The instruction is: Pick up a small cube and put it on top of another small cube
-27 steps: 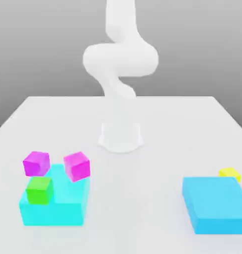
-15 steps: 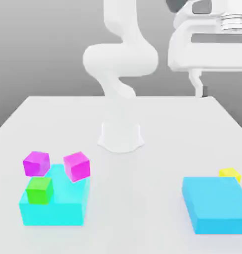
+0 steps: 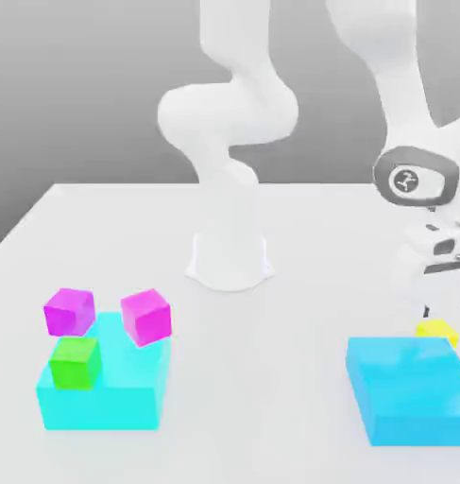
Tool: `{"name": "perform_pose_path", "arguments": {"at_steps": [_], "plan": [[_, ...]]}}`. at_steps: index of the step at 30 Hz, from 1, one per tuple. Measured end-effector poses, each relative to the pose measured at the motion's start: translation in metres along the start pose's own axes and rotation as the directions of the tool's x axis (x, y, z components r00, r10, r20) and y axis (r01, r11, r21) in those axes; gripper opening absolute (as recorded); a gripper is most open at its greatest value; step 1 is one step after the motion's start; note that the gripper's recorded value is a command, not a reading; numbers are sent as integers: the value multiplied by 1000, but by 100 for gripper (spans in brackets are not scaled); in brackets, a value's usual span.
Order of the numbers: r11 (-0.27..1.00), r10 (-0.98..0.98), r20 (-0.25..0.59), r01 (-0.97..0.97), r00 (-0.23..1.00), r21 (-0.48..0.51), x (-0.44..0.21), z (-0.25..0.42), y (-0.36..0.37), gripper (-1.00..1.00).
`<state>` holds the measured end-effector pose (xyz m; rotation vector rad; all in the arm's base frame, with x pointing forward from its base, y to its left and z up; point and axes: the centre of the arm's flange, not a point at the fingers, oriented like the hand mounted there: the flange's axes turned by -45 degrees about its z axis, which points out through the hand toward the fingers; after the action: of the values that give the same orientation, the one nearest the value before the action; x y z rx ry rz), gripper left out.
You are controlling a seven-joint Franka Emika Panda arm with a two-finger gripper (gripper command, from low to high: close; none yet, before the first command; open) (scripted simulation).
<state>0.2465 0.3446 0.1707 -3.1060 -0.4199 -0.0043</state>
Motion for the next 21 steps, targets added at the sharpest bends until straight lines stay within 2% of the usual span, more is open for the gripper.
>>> {"name": "perform_pose_path", "arguments": {"at_steps": [4, 5, 12, 19, 21], "plan": [[1000, -2, 3, 2, 1000, -2, -2, 35, 0, 0], [1000, -3, 4, 3, 1000, -4, -3, 42, 1, -100], [1000, -3, 3, 3, 1000, -3, -3, 43, 1, -100], [1000, -2, 2, 2, 1000, -2, -2, -11, 0, -100], [999, 37, -6, -37, 999, -24, 14, -23, 26, -100]]}}
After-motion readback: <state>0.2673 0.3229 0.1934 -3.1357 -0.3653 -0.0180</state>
